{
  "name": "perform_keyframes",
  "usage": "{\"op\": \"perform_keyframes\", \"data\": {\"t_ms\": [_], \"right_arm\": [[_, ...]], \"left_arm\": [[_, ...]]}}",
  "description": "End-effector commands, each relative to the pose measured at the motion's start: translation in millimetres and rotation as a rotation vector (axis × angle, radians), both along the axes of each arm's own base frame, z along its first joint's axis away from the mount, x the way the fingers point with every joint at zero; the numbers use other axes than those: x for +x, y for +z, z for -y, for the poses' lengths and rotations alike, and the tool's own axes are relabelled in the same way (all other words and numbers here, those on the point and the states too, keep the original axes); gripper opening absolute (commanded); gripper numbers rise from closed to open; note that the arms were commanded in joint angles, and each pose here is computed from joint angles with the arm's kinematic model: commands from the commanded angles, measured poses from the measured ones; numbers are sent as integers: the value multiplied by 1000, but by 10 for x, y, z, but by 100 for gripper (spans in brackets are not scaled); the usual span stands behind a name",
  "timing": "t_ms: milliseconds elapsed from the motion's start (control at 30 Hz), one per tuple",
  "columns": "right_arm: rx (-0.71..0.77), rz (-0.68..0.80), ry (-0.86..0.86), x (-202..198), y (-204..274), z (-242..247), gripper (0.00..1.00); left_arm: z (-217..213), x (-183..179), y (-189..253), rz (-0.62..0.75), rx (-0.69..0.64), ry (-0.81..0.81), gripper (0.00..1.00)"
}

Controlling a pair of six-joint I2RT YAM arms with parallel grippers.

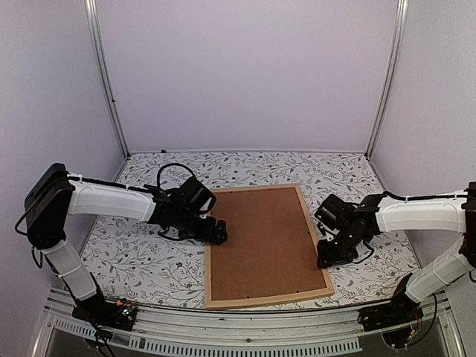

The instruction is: Put the photo into the frame

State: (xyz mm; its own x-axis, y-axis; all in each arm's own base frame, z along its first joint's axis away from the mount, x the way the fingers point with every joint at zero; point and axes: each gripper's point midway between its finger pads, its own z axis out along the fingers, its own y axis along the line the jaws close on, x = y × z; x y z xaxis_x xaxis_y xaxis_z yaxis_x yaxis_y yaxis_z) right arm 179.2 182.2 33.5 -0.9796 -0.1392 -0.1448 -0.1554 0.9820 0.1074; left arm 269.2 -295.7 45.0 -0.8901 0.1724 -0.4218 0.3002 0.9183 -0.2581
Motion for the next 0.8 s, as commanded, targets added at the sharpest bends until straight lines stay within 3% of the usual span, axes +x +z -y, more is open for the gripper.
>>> {"op": "perform_keyframes", "data": {"t_ms": [0,467,767], "right_arm": [[-61,-15,-9,-72,-103,106,42],[-142,-45,-37,-121,-227,202,42],[-117,105,-88,88,390,219,41]], "left_arm": [[-5,-36,-79,-5,19,-2,96],[-9,-34,-64,-2,16,-1,96],[8,-21,-80,-1,15,-3,97]]}}
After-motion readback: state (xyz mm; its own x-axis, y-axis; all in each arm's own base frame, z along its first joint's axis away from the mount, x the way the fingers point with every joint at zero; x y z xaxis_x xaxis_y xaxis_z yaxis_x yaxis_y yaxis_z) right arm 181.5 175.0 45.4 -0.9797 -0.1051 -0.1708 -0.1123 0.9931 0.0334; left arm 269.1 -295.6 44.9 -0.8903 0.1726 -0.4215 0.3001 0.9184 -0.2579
